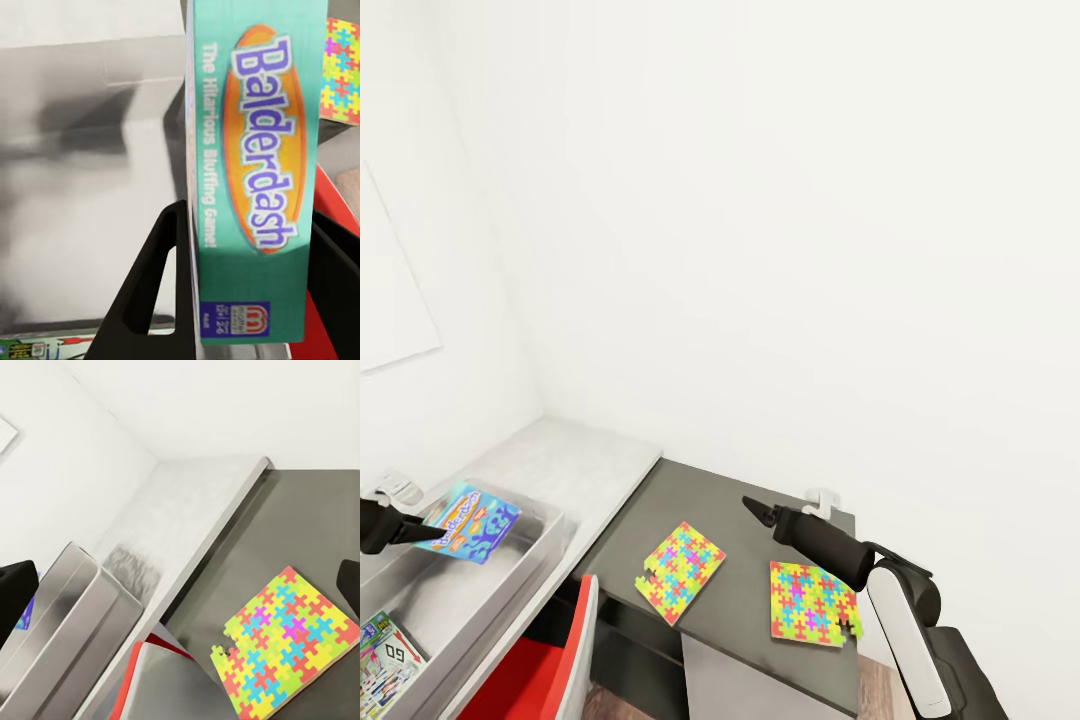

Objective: Put all the toys in the child's room - the three board games (two on the bed and one on the table), the two jigsaw puzzles on the table, and the tennis ball on the table - inside the toy box on the table in the child's room.

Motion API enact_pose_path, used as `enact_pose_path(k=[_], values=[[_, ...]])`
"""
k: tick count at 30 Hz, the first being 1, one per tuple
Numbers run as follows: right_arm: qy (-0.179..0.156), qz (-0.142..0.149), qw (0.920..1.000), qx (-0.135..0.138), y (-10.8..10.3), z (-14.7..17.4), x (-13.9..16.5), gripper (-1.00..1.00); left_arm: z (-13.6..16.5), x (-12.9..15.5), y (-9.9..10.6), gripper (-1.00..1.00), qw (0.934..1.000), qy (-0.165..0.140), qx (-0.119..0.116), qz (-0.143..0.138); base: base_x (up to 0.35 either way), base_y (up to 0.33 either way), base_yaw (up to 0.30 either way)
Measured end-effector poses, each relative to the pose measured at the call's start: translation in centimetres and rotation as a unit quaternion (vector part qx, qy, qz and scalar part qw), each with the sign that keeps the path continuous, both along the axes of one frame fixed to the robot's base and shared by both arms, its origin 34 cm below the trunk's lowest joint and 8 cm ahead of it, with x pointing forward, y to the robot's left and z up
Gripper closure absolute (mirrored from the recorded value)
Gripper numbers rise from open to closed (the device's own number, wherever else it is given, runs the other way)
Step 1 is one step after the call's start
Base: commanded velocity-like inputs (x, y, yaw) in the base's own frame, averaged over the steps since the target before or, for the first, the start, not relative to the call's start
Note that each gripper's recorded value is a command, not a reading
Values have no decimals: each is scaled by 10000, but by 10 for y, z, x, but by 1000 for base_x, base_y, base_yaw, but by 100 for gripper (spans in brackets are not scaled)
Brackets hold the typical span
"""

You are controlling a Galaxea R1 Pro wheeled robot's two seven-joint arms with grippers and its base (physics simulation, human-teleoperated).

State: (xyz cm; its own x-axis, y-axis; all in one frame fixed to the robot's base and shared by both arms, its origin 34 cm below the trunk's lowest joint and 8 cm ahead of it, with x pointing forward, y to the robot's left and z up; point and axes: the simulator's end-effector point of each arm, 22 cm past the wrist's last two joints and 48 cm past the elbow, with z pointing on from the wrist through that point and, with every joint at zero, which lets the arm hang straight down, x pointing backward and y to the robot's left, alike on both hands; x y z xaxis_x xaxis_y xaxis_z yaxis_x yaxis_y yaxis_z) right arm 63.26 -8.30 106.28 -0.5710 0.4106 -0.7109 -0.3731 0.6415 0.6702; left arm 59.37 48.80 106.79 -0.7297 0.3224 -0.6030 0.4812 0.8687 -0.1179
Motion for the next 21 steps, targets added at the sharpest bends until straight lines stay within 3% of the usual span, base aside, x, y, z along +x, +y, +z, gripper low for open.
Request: enact_pose_path(k=[5,9,21], values=[[-1,2,10000,2,0,0,0,-100,-2,0,2,100,10000,-10,49,-40,0,0,0],[-2,4,10000,4,0,0,0,-100,-5,0,6,100,9995,-74,233,-189,0,0,0],[0,1,10000,1,0,0,0,-100,-26,0,0,100,9986,51,453,-264,0,0,0]])
